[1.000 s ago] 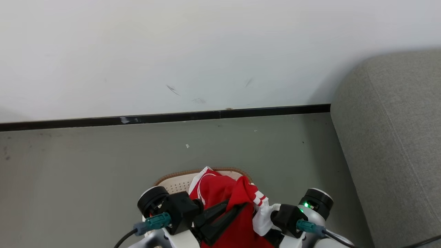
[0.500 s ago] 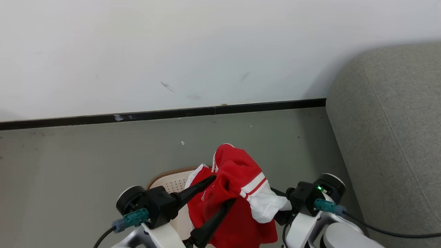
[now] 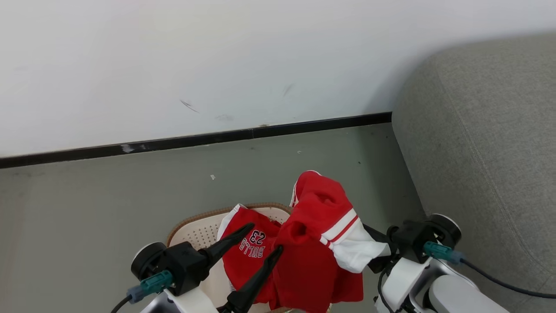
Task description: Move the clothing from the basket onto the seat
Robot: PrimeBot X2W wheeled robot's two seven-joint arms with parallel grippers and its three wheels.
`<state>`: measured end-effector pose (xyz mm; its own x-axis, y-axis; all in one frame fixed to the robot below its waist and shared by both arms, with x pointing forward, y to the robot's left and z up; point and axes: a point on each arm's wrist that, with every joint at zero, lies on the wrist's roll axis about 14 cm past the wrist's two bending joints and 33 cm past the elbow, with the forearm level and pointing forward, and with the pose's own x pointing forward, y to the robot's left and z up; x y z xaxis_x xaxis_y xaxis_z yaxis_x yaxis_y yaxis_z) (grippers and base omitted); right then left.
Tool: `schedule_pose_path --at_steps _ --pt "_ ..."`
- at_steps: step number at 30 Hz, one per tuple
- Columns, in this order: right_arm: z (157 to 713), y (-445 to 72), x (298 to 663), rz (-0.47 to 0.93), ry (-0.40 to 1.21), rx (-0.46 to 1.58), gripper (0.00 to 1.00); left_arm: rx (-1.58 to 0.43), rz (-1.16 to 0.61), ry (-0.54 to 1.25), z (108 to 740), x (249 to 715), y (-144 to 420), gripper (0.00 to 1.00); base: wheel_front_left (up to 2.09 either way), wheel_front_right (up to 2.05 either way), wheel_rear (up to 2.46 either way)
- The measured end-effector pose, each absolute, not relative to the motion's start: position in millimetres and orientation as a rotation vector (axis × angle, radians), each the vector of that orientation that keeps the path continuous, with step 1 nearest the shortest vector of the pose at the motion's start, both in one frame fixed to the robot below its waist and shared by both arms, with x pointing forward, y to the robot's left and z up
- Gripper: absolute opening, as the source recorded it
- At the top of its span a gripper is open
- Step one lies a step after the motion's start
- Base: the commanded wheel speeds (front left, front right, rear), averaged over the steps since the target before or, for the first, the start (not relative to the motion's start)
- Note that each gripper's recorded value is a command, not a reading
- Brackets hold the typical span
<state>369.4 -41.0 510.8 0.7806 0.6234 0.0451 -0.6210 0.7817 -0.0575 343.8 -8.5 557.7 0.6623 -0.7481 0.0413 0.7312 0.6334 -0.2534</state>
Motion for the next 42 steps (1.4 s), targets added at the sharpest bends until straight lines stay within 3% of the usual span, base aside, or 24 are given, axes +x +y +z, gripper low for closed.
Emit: schedule_pose_path --at_steps 19,42 --pt "526.2 -126.2 378.8 0.405 -0.104 -0.061 0.00 -0.289 -1.000 0.023 566.8 336.7 -47.6 1.00 0.00 0.00 0.00" --pt "532.2 -235.5 333.2 0.008 -0.108 -0.038 0.00 -0.317 -1.196 0.033 566.2 324.2 -97.3 1.00 0.00 0.00 0.00"
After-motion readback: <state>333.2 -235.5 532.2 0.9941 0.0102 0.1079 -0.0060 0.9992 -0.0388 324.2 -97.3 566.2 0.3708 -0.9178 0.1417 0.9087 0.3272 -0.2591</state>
